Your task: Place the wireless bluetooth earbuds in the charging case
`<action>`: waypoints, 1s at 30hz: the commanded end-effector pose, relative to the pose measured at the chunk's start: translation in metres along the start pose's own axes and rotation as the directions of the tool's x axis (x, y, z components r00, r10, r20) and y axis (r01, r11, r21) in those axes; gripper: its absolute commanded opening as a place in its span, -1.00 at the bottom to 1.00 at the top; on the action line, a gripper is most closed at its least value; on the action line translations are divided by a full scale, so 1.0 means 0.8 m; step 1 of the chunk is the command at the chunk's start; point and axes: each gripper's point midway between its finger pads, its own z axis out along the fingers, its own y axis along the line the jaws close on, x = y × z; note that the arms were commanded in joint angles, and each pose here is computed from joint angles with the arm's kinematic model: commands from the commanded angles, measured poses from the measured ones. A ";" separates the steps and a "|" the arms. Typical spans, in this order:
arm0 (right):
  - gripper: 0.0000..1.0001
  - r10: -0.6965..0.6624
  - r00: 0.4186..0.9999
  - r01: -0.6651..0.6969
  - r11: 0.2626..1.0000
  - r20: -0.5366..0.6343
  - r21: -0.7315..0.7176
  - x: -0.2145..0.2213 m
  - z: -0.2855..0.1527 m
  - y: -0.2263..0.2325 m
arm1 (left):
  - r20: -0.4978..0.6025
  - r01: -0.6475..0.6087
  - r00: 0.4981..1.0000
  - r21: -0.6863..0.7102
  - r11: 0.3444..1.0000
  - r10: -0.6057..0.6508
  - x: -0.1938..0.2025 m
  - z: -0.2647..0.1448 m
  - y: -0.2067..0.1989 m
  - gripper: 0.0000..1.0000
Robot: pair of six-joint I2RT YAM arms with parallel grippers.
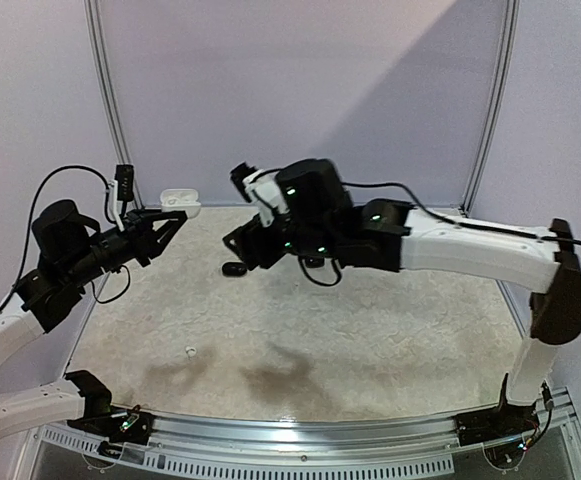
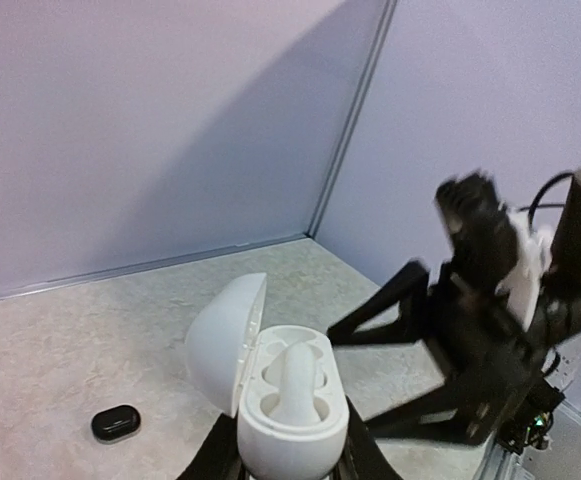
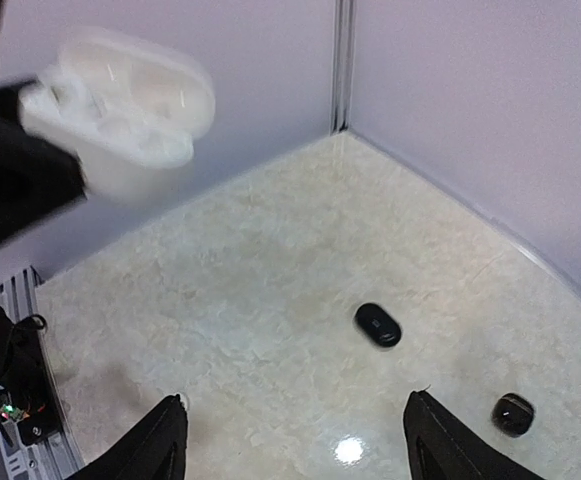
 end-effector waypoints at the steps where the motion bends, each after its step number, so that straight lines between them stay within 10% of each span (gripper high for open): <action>1: 0.53 -0.053 0.985 0.037 0.994 -0.164 -0.100 0.083 0.089 0.068 | -0.022 -0.002 1.000 -0.180 0.984 -0.002 0.001 -0.023 0.039 -1.00; 18: 0.59 -0.169 0.944 0.068 0.940 -0.283 -0.335 0.282 0.238 0.176 | -0.018 -0.007 1.000 -0.149 0.989 0.004 0.014 -0.027 0.038 -1.00; 30: 0.08 -0.203 0.913 0.118 0.961 -0.352 -0.250 0.338 0.245 0.164 | -0.032 0.010 0.999 -0.152 0.988 -0.015 0.025 -0.024 0.041 -1.00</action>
